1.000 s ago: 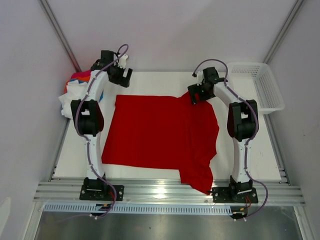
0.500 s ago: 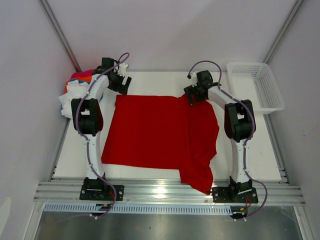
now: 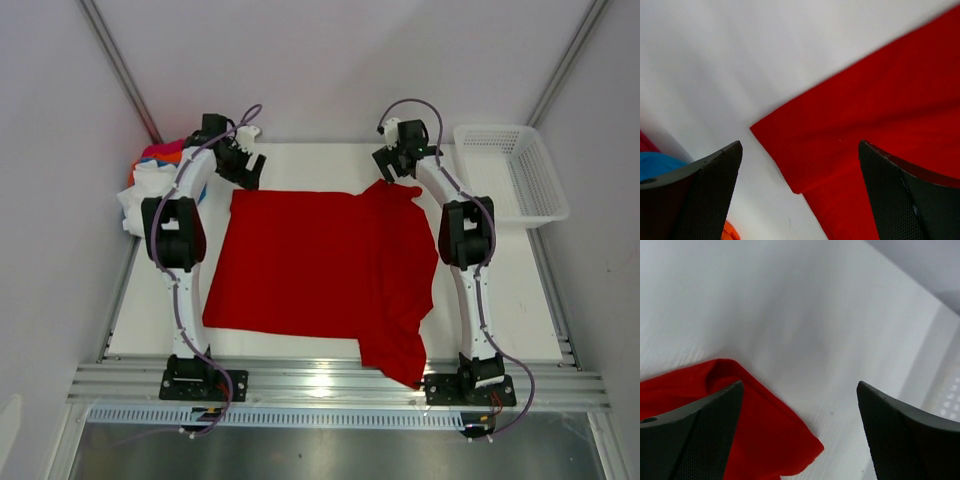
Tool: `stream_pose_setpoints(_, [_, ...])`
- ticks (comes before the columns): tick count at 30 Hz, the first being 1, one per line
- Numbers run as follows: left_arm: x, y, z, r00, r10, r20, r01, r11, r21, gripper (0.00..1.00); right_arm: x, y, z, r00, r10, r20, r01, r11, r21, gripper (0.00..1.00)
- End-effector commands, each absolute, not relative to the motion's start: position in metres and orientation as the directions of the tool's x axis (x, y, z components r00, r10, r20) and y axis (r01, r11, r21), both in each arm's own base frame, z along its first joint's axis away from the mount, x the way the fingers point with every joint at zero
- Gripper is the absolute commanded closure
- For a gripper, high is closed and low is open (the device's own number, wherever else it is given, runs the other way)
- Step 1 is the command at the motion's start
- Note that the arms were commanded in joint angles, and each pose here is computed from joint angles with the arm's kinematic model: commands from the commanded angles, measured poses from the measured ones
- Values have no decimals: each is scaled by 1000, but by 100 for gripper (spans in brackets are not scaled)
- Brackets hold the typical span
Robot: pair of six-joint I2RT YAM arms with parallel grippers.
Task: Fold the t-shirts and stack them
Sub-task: Flatten the tshirt out
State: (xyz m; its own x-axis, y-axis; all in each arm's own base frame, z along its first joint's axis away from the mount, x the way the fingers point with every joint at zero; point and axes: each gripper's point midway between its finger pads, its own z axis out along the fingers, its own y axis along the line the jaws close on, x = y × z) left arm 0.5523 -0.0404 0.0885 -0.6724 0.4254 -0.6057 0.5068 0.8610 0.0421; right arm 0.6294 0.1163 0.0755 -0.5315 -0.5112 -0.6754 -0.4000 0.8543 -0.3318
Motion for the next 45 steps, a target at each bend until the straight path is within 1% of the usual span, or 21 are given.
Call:
stream_pose_setpoints(1, [535,-64,109,-624,476,-620,641,765,-58,1,612,129,58,-559,-550,-620,-518,816,-257,5])
stream_pose_setpoints(7, [532,-61,87,-658,500,-563,641,764,-70,1,593,144,41,-576,-568,-588,-587,788,-186,5])
stream_pose_setpoints(11, [520,-63,79,-688,498,-529,640,759,-118,1,586,149,38,-583,-574,-575,-605,779,-164,5])
stream_pose_setpoints(12, [511,-65,77,-708,496,-503,637,757,-149,1,585,149,39,-584,-573,-575,-605,780,-162,5])
stream_pose_setpoints(14, [510,-62,70,-736,484,-474,611,775,-158,1,584,152,40,-581,-575,-576,-611,776,-158,7])
stream_pose_setpoints(16, [514,-52,65,-753,476,-455,581,805,-120,1,582,154,40,-581,-574,-577,-614,775,-153,11])
stream_pose_setpoints(17, [515,-51,65,-760,469,-450,570,813,-116,1,582,155,39,-583,-572,-577,-616,774,-145,19])
stream_pose_setpoints(19, [514,-46,59,-774,470,-425,558,823,-106,1,580,156,39,-584,-573,-575,-620,772,-139,28])
stream_pose_setpoints(20, [513,-45,59,-777,472,-417,554,827,-98,1,578,157,39,-586,-573,-573,-622,771,-134,39])
stream_pose_setpoints(22, [513,-37,56,-785,476,-398,543,837,-69,1,576,157,38,-588,-573,-570,-623,771,-133,48])
stream_pose_setpoints(23, [514,-35,56,-787,473,-397,537,841,-62,1,575,158,37,-590,-573,-569,-624,770,-130,58])
stream_pose_setpoints(25, [518,-30,59,-787,464,-406,524,850,-44,1,573,157,35,-592,-571,-569,-623,772,-127,67])
stream_pose_setpoints(26, [519,-27,58,-790,462,-402,515,856,-28,1,573,157,37,-591,-570,-571,-622,773,-127,74])
stream_pose_setpoints(29, [530,-16,63,-790,445,-421,476,879,35,1,572,157,37,-592,-570,-570,-621,774,-129,83])
stream_pose_setpoints(31, [540,-13,67,-783,428,-451,448,892,67,1,571,155,38,-593,-569,-570,-619,774,-129,83])
stream_pose_setpoints(35, [548,-2,79,-786,402,-469,389,912,129,1,569,155,39,-591,-569,-572,-618,775,-131,82])
stream_pose_setpoints(36, [545,-5,71,-801,394,-451,394,914,100,1,569,156,39,-591,-568,-573,-619,774,-129,82])
stream_pose_setpoints(37, [548,-10,78,-803,376,-463,387,919,75,1,568,157,41,-591,-566,-575,-621,774,-124,82])
stream_pose_setpoints(40, [539,-22,77,-832,330,-445,376,927,-17,1,566,159,42,-597,-557,-577,-620,777,-108,82])
stream_pose_setpoints(44, [529,-27,58,-863,312,-396,368,927,-71,1,560,164,47,-598,-542,-590,-624,777,-82,82])
stream_pose_setpoints(45, [527,-26,55,-870,311,-382,364,929,-71,5,559,164,47,-600,-542,-589,-625,776,-79,81])
